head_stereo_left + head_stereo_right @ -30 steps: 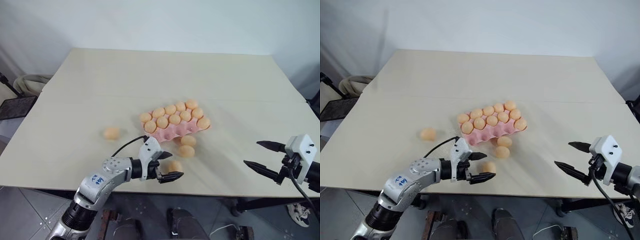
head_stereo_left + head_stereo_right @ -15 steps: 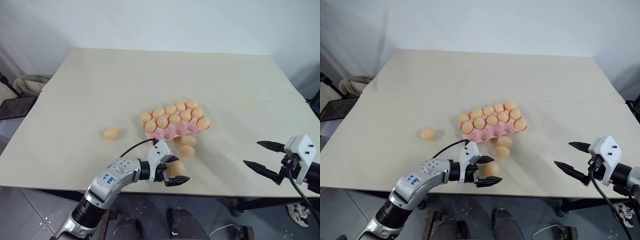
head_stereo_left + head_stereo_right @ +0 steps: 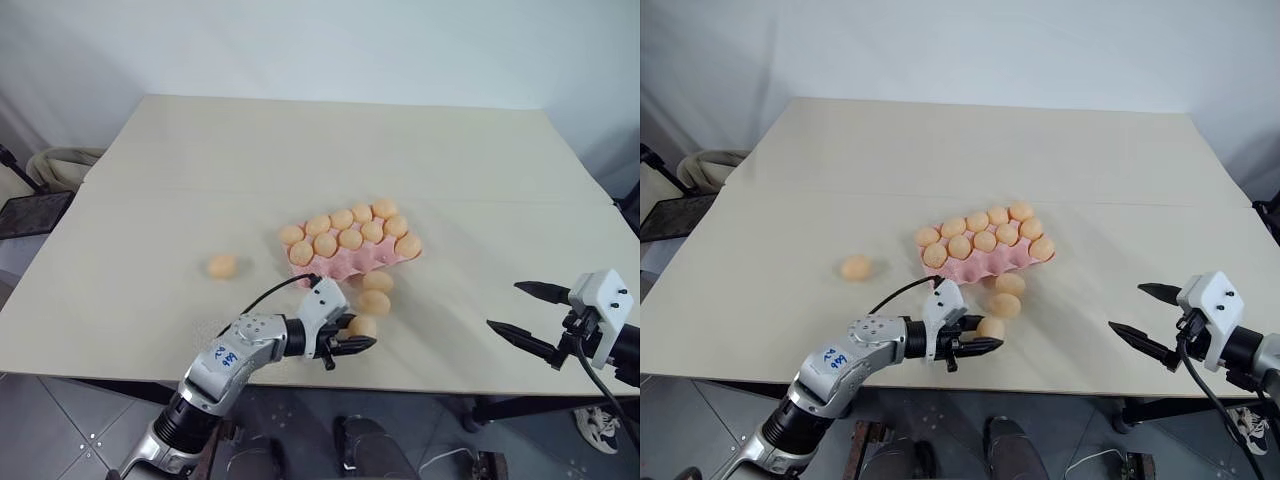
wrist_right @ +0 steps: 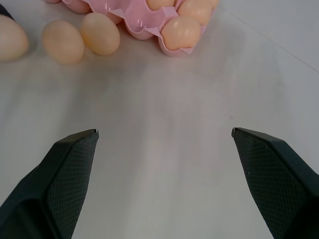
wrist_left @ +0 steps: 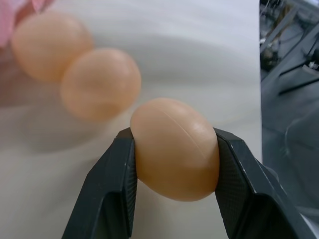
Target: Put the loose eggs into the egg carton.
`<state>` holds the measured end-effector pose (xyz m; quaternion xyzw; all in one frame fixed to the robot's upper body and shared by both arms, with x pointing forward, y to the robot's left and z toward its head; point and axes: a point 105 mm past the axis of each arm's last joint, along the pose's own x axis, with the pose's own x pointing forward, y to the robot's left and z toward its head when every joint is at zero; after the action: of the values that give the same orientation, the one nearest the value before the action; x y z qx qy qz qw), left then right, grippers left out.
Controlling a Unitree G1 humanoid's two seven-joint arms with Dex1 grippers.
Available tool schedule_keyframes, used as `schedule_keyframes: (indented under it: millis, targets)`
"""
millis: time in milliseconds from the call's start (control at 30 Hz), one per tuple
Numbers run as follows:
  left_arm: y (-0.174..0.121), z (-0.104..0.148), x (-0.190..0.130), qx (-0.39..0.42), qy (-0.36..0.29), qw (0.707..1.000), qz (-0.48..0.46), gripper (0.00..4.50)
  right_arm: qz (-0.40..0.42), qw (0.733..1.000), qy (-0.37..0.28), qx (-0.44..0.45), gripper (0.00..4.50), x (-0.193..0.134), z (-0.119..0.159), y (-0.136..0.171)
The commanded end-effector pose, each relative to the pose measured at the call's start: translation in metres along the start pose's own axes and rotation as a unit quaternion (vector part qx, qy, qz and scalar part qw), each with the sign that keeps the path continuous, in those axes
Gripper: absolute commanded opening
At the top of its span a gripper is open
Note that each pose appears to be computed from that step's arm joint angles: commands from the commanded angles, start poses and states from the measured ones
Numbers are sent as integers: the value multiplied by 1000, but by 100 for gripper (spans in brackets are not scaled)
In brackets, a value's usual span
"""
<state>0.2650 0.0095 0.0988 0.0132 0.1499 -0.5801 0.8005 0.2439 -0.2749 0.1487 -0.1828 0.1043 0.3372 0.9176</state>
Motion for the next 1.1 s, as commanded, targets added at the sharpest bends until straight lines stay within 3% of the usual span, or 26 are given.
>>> schedule_keyframes:
  millis: [33,200,333,600,833,1100]
  targets:
    - [-4,39,-12,11,-70,997,-16,179,-8,1000,-13,-20,450,-3,11,-3]
    - [10,69,-30,30,-116,993,-3,179,-9,1000,-13,-19,450,-2,10,-3]
    - [30,79,-25,44,-112,992,29,179,-6,1000,-16,-19,450,3,11,-3]
    - [56,86,12,66,-71,994,43,179,-8,1000,-22,-20,450,5,12,-3]
    - [70,106,46,75,-77,993,56,179,-17,999,-23,-18,450,2,11,-1]
    - [65,119,76,85,-83,992,31,179,-26,999,-32,-15,450,1,11,2]
